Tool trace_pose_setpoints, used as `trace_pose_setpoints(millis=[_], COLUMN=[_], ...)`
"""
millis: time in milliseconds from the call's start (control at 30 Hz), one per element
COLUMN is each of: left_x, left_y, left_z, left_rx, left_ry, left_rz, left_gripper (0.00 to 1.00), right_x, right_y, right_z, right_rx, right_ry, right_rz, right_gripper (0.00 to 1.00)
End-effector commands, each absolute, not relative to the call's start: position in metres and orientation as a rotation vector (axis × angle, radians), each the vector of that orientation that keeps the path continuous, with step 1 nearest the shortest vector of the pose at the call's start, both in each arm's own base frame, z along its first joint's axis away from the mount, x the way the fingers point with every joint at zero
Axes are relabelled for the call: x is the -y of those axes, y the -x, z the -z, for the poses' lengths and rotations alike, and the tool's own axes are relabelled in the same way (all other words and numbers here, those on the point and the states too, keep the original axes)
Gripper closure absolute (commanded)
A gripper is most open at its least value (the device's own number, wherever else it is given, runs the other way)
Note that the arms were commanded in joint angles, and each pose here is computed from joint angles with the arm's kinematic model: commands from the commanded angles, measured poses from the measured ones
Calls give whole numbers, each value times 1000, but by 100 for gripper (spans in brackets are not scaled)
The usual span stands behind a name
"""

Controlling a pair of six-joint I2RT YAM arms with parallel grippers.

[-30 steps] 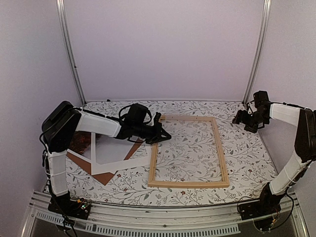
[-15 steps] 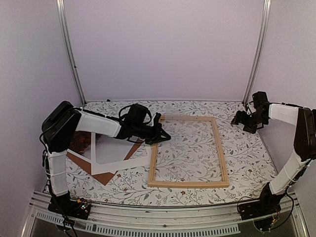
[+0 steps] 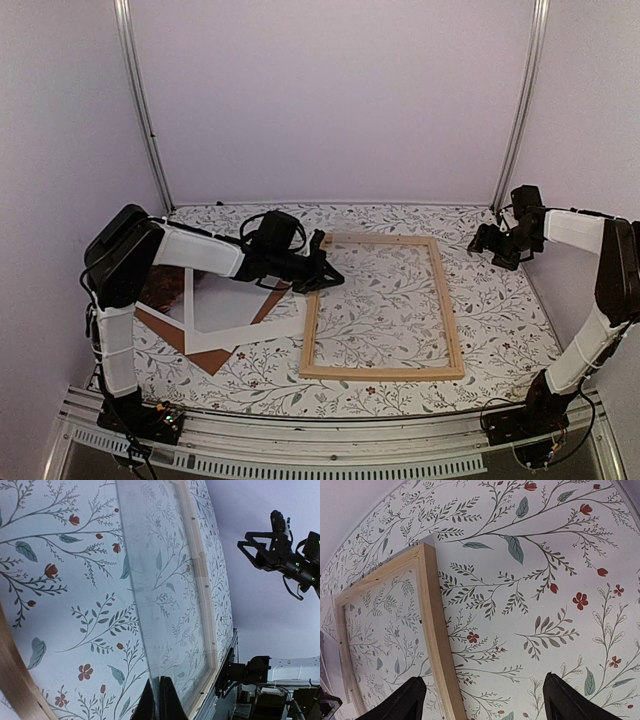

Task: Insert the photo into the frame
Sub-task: Place the glass panel in the frame body.

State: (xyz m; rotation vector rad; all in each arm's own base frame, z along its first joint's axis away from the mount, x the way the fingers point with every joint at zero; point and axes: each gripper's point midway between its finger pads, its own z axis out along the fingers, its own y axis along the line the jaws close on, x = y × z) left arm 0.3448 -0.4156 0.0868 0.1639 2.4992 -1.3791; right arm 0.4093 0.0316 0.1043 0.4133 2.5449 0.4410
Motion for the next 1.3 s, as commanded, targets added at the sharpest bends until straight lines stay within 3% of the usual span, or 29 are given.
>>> trace_pose_setpoints(millis=[0, 1267], left_x=[414, 407], left_y=[-344, -341], left_z=[-88, -82], left_rx=[-2497, -2519], left_ry=[-194, -187], left_rz=[1384, 1362], left_gripper=[100, 100], right_x=[-35, -39], right_y=[-410, -409], right_z=[-98, -95], right_rx=[-2551, -2560], right_ry=[-402, -391], right_rz=[-452, -455], right_gripper=[15, 15])
